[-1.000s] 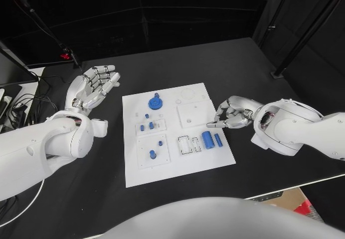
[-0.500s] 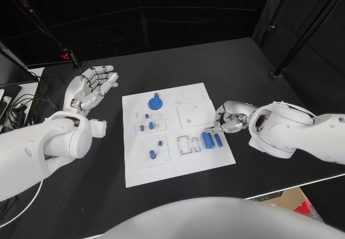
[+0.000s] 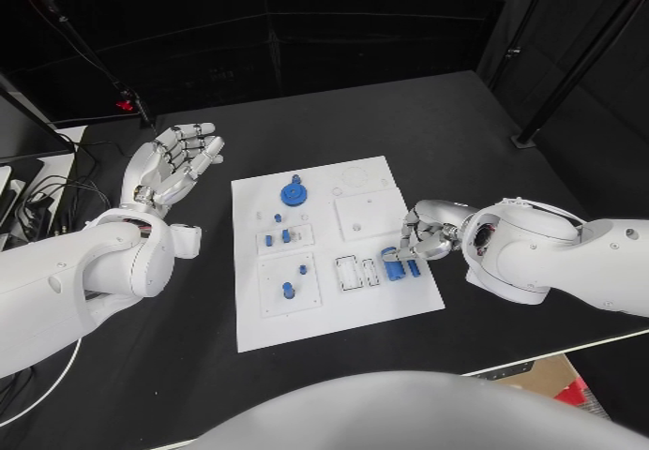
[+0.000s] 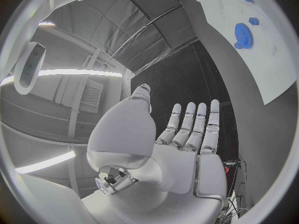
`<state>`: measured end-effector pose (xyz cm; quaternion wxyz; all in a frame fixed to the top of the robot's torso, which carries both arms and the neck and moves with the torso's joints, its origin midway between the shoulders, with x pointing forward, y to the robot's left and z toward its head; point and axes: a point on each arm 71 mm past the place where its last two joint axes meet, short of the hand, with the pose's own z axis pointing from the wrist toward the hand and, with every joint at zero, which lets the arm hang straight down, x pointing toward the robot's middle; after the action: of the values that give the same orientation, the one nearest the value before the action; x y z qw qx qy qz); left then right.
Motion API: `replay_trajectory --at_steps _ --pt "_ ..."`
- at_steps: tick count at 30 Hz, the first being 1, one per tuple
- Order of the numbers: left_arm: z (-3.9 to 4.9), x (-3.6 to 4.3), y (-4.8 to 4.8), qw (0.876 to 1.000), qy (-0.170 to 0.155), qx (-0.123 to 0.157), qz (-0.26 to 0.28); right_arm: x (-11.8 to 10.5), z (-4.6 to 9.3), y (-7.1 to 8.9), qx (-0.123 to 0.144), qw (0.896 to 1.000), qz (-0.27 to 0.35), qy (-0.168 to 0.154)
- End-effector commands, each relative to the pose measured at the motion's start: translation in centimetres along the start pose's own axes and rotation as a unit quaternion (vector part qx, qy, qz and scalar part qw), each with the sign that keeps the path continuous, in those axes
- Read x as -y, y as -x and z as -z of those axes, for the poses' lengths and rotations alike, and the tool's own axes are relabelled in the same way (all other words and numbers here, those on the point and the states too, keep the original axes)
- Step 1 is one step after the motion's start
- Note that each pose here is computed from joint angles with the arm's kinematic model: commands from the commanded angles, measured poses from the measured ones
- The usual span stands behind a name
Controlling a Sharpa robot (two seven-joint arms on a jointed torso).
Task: Assemble the parts on the task board
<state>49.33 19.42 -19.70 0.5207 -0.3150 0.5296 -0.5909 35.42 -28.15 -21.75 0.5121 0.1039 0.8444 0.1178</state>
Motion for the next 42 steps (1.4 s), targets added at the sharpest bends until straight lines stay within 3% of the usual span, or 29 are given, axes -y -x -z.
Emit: replay_trajectory --at_steps 1,27,42 --pt "0.00 0.90 0.01 0.998 -0.058 0.000 0.001 -0.1 -0.1 -0.3 -0.012 1.000 0.020 -0.008" --pt "0.15 0.94 0.09 0.998 -0.058 -0.001 0.002 -0.6 -1.9 -3.2 -0.057 0.996 0.056 -0.040" --pt "0.13 0.93 0.04 0.998 -0.057 -0.002 0.003 -1.1 -2.5 -3.8 -0.068 0.996 0.043 -0.042"
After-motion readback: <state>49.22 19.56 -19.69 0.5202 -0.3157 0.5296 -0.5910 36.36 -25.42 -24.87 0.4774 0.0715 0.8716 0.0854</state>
